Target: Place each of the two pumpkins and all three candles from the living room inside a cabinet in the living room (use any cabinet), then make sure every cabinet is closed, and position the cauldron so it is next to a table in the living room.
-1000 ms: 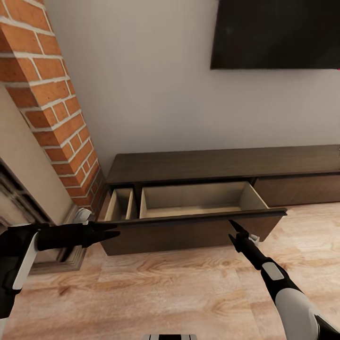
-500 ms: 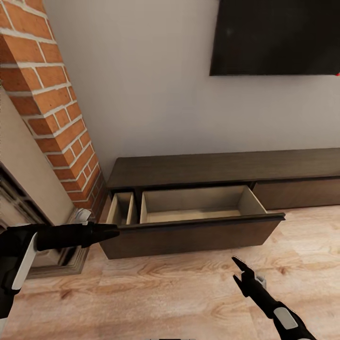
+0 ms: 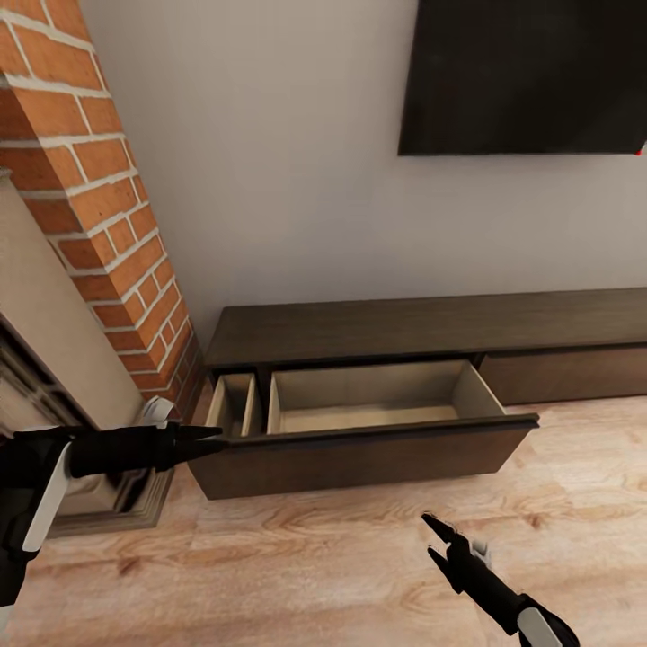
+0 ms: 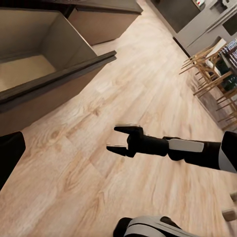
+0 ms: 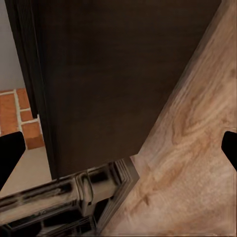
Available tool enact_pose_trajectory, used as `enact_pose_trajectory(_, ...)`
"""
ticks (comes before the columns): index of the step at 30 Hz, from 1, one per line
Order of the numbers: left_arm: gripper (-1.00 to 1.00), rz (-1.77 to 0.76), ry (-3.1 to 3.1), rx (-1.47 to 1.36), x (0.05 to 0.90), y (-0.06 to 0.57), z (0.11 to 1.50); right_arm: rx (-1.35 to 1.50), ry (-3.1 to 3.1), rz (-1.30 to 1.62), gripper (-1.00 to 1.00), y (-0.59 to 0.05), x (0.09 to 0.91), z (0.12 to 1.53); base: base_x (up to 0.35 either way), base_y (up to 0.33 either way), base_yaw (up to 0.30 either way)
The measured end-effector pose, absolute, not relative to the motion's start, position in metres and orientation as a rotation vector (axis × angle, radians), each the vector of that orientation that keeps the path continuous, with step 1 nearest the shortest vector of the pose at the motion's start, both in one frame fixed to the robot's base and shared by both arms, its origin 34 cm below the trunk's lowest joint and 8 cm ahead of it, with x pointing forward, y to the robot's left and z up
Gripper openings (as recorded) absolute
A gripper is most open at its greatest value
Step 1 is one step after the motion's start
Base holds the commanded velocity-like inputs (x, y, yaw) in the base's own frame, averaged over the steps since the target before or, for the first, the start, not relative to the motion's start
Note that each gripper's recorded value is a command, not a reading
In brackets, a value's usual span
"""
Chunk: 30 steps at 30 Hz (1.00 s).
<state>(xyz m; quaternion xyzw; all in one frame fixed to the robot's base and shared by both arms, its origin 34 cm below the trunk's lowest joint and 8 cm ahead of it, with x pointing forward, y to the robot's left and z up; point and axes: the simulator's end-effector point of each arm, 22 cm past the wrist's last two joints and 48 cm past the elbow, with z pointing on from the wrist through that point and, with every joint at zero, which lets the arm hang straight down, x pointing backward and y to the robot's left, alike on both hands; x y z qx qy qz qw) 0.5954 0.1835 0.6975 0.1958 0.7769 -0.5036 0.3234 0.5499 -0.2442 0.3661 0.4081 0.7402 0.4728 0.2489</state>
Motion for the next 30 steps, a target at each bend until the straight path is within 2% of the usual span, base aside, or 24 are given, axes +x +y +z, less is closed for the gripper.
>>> enact_pose_trajectory(13,1.00,-1.320,2.041,0.512,0.602,0.183,0.725,1.118,2.040,1.272,1.00,-0.241,0.542,0.386,0.000,0.000,0.000)
enact_pose_trajectory(30,1.00,-1.300,2.059,0.501,0.612,0.186,0.756,1.068,2.046,1.113,1.00,-0.265,0.530,0.407,0.000,0.000,0.000)
